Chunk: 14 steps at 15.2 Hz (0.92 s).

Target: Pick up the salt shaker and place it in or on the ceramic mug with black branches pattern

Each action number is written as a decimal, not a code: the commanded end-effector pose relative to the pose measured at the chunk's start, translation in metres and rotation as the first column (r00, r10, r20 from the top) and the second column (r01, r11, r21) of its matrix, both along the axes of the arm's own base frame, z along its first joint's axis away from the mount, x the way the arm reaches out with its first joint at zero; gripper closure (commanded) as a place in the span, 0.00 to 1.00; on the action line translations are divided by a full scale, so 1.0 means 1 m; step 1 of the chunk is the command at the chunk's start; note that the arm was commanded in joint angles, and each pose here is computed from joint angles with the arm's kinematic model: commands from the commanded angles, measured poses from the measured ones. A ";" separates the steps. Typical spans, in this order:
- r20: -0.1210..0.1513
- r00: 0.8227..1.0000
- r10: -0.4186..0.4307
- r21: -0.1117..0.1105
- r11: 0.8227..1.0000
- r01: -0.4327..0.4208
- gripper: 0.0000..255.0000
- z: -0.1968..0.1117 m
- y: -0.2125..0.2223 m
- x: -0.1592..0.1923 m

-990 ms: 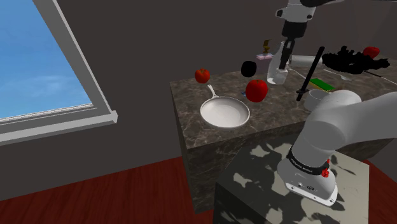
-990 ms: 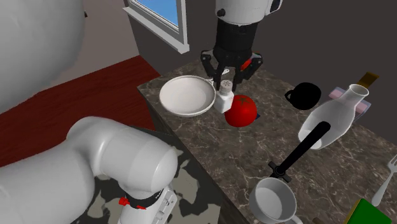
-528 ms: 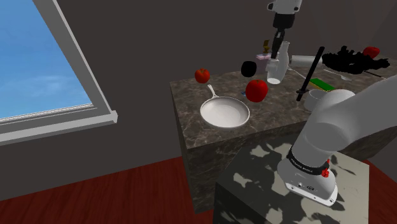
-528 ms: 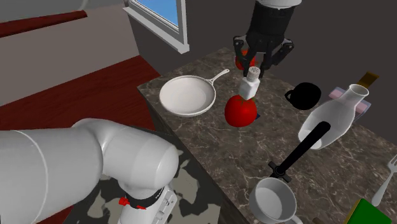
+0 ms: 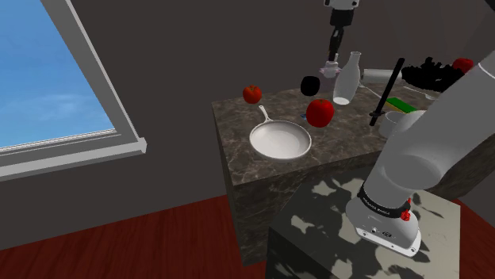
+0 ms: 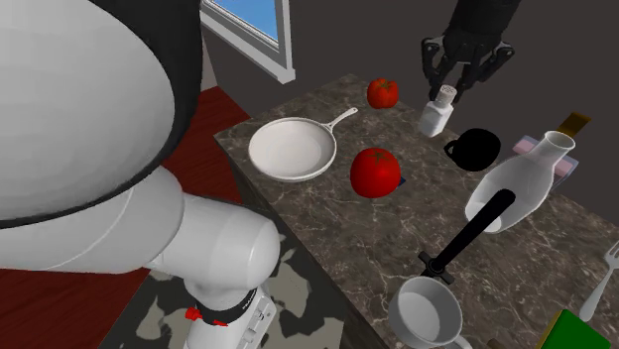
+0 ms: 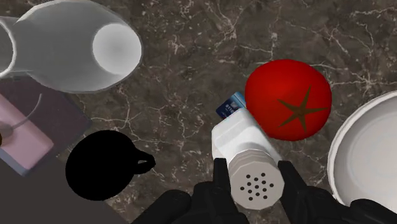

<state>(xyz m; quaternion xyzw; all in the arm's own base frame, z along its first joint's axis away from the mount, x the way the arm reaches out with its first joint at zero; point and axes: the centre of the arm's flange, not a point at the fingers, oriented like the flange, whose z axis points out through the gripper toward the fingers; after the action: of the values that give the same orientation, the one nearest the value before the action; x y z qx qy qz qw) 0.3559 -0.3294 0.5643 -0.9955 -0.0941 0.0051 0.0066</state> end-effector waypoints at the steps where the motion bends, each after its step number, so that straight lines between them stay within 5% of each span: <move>1: 0.000 1.000 0.001 -0.002 1.000 -0.001 1.00 0.003 -0.018 0.020; 14: 0.000 1.000 0.001 -0.002 1.000 -0.001 1.00 0.020 -0.143 0.136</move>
<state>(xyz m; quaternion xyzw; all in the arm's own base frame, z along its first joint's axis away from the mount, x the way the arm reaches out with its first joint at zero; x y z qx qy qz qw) 0.4855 -0.4615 0.5877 -0.9956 -0.0934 0.0054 0.0034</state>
